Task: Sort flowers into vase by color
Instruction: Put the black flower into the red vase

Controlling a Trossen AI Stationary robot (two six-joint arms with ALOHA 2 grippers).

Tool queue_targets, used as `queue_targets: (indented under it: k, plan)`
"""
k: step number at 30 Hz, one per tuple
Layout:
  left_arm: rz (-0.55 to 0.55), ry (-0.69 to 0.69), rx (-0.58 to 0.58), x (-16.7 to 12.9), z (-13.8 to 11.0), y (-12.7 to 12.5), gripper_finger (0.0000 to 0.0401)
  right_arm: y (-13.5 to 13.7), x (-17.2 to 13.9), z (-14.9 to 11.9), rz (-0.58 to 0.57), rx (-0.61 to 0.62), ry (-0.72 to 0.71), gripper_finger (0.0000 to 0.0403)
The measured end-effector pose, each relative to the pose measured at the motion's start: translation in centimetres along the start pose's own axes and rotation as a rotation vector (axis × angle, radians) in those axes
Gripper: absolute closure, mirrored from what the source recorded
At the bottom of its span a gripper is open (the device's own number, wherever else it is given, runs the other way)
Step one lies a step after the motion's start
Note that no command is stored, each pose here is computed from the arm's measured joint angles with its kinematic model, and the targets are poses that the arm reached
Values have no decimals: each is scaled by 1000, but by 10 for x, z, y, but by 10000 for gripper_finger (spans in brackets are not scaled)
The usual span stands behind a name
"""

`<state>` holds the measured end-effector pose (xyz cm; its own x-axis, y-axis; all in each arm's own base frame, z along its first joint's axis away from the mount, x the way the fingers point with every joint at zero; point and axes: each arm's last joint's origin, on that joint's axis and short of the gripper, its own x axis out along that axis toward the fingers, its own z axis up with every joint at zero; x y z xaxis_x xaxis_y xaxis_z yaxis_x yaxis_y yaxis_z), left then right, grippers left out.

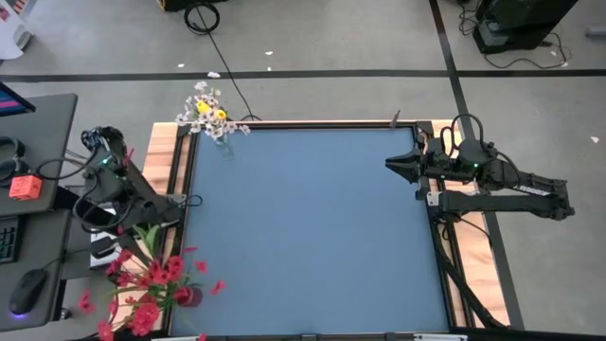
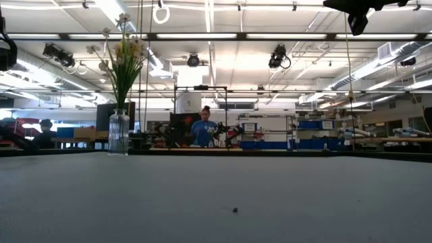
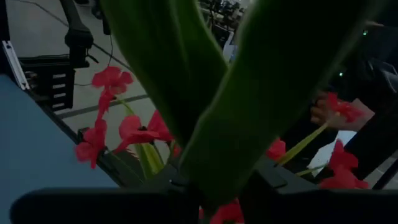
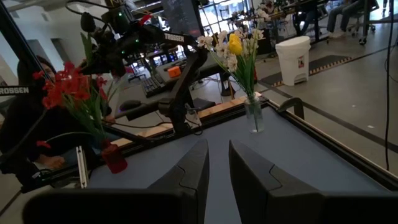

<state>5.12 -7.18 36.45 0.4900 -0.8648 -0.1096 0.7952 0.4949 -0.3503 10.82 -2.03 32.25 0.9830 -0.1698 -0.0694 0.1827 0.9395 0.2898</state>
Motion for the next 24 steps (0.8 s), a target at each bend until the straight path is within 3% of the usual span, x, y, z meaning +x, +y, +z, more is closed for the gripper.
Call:
queue_targets:
  k: [9,17,24]
  plan:
    - [0,2,-64,-1,0,0,320,0,0,0,0,0,0,330]
    - [18,27,-69,-1,-2,1,393,0,0,0,0,0,0,330]
    - [7,7,-115,-4,7,-3,390,0,0,0,0,0,0,330]
